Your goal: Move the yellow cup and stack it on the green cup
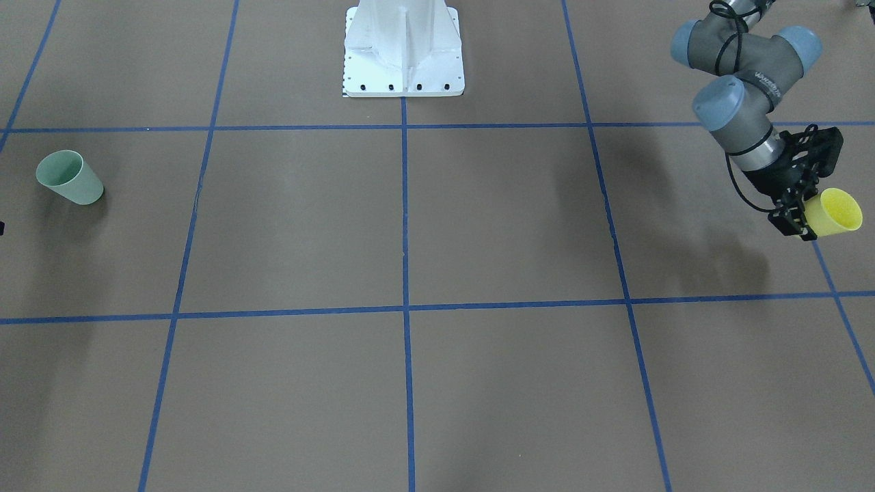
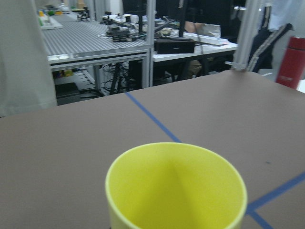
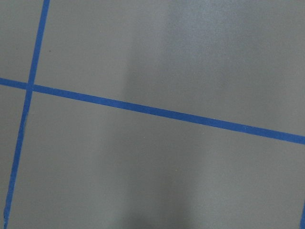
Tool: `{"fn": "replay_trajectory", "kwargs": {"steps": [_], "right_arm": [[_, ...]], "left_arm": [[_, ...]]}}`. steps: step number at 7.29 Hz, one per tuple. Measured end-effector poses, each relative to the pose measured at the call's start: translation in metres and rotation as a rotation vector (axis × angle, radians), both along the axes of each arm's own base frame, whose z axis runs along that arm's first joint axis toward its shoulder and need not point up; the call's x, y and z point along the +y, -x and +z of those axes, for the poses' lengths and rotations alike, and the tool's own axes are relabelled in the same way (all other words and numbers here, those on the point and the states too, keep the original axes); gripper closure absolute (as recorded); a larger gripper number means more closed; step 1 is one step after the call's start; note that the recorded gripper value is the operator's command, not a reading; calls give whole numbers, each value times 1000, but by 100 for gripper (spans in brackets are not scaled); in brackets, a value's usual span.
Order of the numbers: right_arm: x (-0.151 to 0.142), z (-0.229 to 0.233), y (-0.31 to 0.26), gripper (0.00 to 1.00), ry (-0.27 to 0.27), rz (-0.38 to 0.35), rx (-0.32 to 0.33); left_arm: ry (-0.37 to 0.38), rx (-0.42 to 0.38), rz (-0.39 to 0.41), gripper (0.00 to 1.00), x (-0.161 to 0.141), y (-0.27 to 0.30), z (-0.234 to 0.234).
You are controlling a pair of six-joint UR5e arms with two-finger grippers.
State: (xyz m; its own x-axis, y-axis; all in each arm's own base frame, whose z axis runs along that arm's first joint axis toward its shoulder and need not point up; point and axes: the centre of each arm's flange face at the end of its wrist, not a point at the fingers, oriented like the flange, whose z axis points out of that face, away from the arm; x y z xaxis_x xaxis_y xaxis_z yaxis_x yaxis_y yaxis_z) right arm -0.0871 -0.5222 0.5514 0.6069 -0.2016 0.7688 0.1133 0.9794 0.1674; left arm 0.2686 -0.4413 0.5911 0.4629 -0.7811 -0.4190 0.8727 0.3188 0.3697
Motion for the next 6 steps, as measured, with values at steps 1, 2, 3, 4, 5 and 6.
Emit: {"fn": "replay_trajectory", "kwargs": {"steps": [1,2,3,4,5,6], "right_arm": [[0,-2,4,0,4,-1,-4],[0,-6,13,0,19,3,-8],[-3,-14,24,0,32,7,-13],[-8,-26,34,0,37,14,-21],[-11,-40,46,0,26,19,-36],[-15,-55,60,0,15,29,-56]], "left_arm": [[-53,-10,59,39,-18,-21,-34],[-116,-13,107,38,-34,-44,-74],[-181,-17,162,39,-42,-73,-116],[-235,-7,228,39,-37,-110,-153],[-284,22,297,37,-22,-153,-191],[-334,51,356,34,-4,-190,-227]]}}
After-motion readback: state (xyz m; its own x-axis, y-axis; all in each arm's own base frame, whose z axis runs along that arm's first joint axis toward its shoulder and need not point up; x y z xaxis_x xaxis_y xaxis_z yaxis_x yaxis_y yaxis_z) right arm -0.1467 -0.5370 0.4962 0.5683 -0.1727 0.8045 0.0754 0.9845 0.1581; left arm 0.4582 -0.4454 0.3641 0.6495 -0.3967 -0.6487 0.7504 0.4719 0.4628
